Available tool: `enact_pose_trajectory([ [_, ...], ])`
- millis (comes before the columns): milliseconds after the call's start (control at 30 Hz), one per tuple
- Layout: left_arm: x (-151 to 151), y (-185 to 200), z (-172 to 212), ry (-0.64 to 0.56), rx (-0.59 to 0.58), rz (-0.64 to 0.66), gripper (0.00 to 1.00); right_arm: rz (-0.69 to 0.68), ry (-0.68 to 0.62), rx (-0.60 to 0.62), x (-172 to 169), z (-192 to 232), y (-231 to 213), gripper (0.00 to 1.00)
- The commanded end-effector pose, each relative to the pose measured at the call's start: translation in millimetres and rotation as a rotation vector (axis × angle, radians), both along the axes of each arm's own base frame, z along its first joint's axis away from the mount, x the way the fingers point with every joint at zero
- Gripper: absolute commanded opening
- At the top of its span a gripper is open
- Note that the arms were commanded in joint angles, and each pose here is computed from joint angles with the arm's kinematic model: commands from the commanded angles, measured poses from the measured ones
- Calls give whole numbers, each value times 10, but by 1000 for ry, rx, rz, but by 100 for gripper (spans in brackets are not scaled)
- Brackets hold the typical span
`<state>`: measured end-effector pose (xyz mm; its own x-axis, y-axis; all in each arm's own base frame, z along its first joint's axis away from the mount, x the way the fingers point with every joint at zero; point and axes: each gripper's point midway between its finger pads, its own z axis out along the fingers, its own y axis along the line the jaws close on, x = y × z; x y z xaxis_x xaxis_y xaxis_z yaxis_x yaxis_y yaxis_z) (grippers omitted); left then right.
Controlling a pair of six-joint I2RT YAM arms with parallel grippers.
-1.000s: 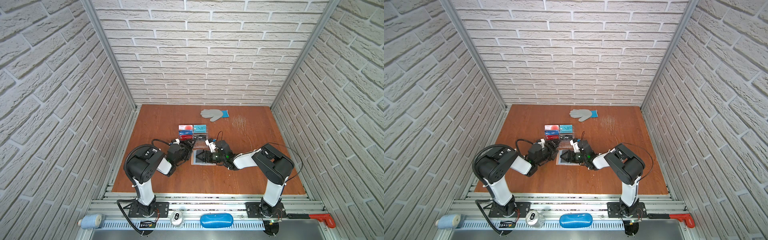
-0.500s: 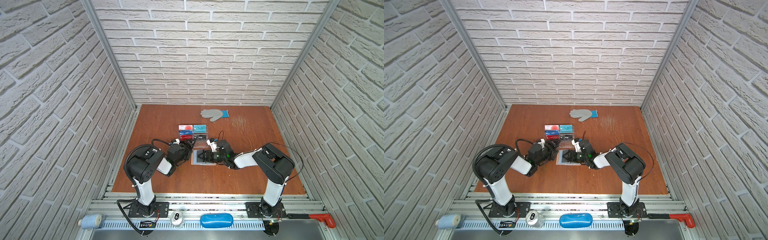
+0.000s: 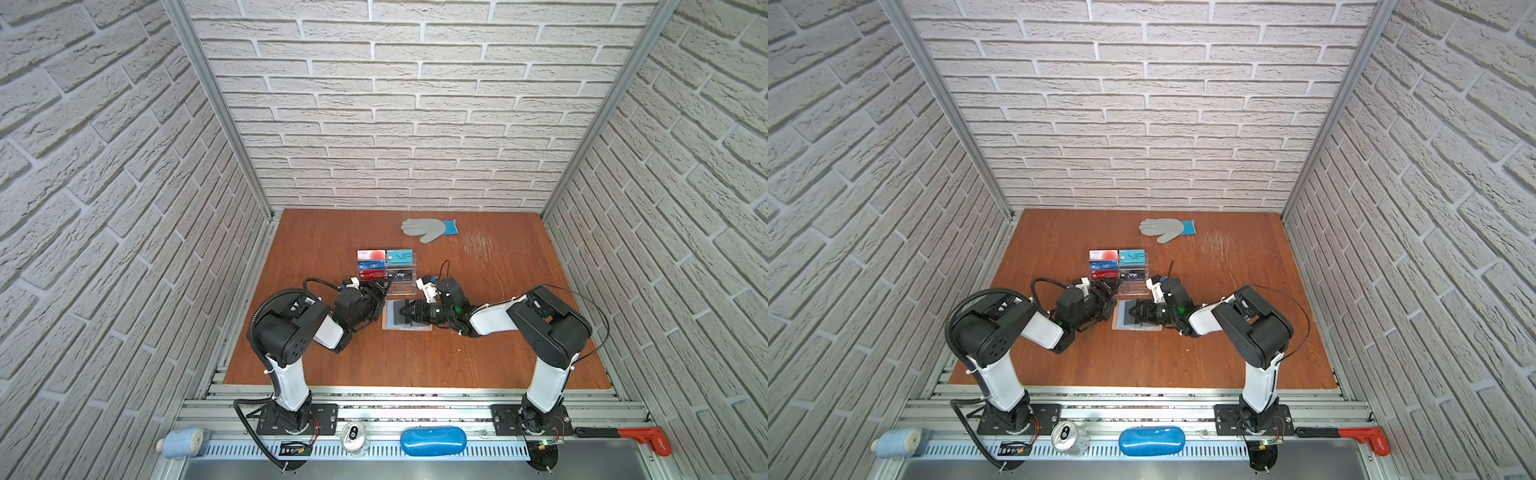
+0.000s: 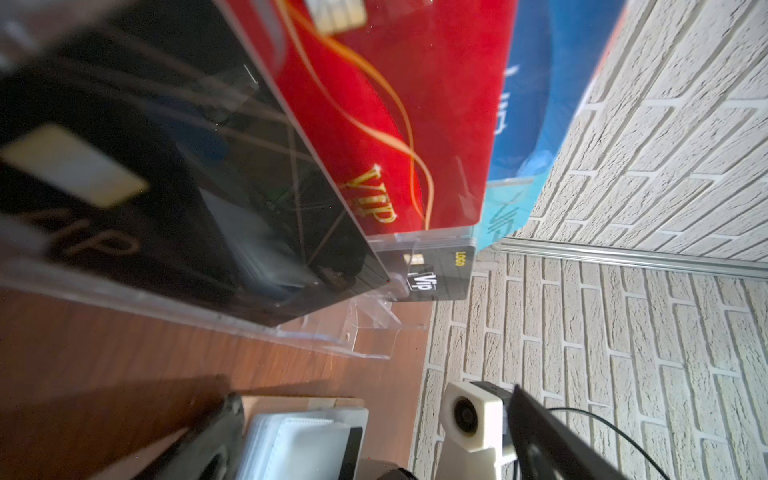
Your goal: Take the credit cards out of the card holder
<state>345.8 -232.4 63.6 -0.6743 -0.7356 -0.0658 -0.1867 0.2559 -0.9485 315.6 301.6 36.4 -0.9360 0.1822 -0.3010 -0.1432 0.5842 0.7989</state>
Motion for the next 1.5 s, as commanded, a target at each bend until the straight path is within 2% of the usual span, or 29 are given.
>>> enact_pose_trajectory([
  [0,-53,91,-210,49,40,15,98,0,-34,16,19,127,-34,32],
  [300,-53,90,-211,48,37,14,98,1,-26,23,24,119,-41,27],
  [467,-58,90,-211,47,37,14,98,-1,-25,29,26,127,-48,19],
  [800,-61,93,-208,42,37,13,98,-9,-31,28,40,159,-92,17],
  [900,-66,97,-211,42,41,13,98,-14,-31,28,49,164,-114,9],
  [1300,-70,99,-214,42,43,12,98,-24,-25,28,88,172,-189,6],
  [1467,-80,98,-188,30,50,5,98,-25,-39,-35,99,207,-318,6],
])
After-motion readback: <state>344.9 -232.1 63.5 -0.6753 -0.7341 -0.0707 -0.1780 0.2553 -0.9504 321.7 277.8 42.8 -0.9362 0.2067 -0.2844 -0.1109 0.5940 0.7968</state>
